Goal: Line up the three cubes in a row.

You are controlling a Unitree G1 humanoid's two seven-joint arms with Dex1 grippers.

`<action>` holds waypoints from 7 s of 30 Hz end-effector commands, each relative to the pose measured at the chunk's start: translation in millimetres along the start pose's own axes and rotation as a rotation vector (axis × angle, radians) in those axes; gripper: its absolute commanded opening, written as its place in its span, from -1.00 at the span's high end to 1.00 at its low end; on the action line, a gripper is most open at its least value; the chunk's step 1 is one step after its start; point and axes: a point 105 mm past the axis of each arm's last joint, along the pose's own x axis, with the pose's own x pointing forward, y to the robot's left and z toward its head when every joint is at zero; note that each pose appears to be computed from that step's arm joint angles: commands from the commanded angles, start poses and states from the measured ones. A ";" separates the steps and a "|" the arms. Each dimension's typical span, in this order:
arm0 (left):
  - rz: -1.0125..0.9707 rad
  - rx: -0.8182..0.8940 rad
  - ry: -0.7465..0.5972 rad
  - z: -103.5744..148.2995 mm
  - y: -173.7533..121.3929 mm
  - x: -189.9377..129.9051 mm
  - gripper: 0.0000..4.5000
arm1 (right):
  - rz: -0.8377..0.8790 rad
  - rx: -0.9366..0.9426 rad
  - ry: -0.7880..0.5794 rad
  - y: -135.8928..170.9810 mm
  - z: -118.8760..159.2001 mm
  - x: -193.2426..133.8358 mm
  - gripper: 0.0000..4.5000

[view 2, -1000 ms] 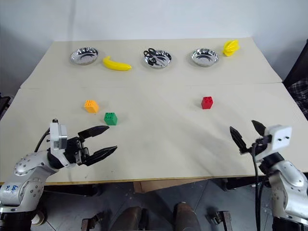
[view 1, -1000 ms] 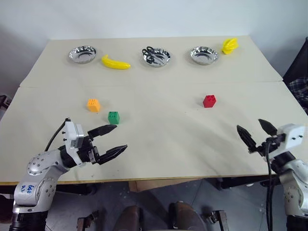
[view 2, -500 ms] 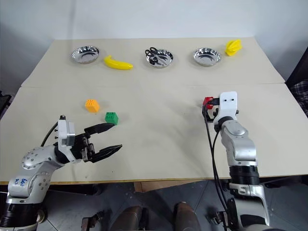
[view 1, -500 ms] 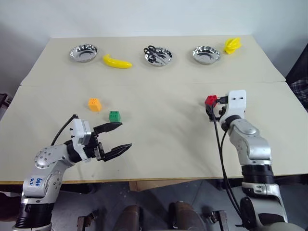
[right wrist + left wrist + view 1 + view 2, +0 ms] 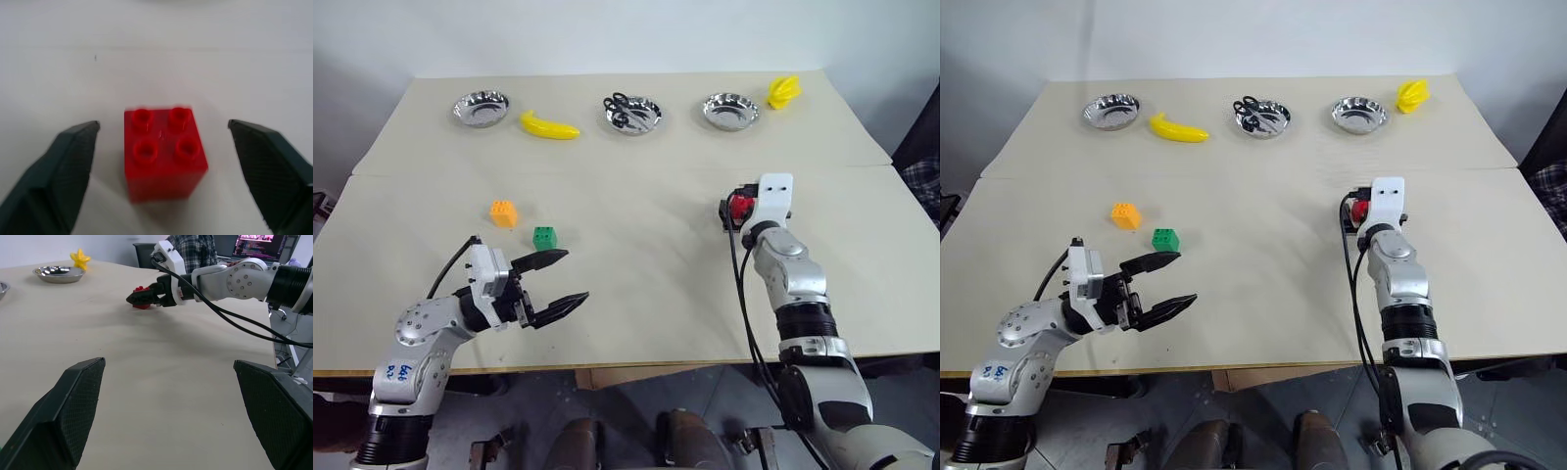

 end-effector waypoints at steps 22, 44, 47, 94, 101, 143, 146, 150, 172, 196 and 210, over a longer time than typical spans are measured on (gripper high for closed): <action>-0.068 0.038 0.088 -2.0 -1.4 -24.2 -1.00 | 1.254 -0.359 -0.081 75.5 48.2 -105.8 0.33; -0.150 0.010 0.163 -6.7 -19.6 -46.0 -1.00 | 1.532 -0.551 -0.071 36.5 -14.1 -101.3 0.33; -0.147 0.015 0.173 -5.6 -18.1 -47.4 -1.00 | 1.547 -0.561 -0.023 34.8 -21.2 -101.7 0.33; 0.709 -0.053 0.070 -18.2 22.6 -97.3 -1.00 | 1.163 -0.273 -0.330 -5.1 33.9 -177.6 -0.99; 0.725 -0.123 0.094 -12.2 41.8 -18.3 -1.00 | 1.254 -0.266 -0.239 2.4 24.4 -185.7 -0.99; 0.418 -0.059 0.102 6.0 50.4 56.9 0.34 | 1.273 -0.203 -0.171 15.8 1.8 -203.2 -1.00; 0.058 0.063 0.111 14.8 21.2 46.0 0.34 | 1.247 -0.222 -0.149 5.5 1.8 -205.1 -1.00; -0.276 0.139 0.190 15.8 5.9 38.1 0.34 | 1.195 -0.256 -0.101 -16.2 1.5 -211.8 -1.00; -0.502 0.226 0.416 -42.8 6.8 170.5 0.34 | 1.076 -0.249 -0.032 -32.4 3.0 -251.3 -1.00; -0.526 0.166 0.467 -51.6 -3.9 156.7 0.18 | 1.109 -0.234 -0.033 -24.9 2.4 -249.9 -1.00; -0.402 0.211 0.297 -23.1 9.3 121.3 -0.99 | 1.138 -0.228 -0.027 -20.6 -0.7 -245.4 -1.00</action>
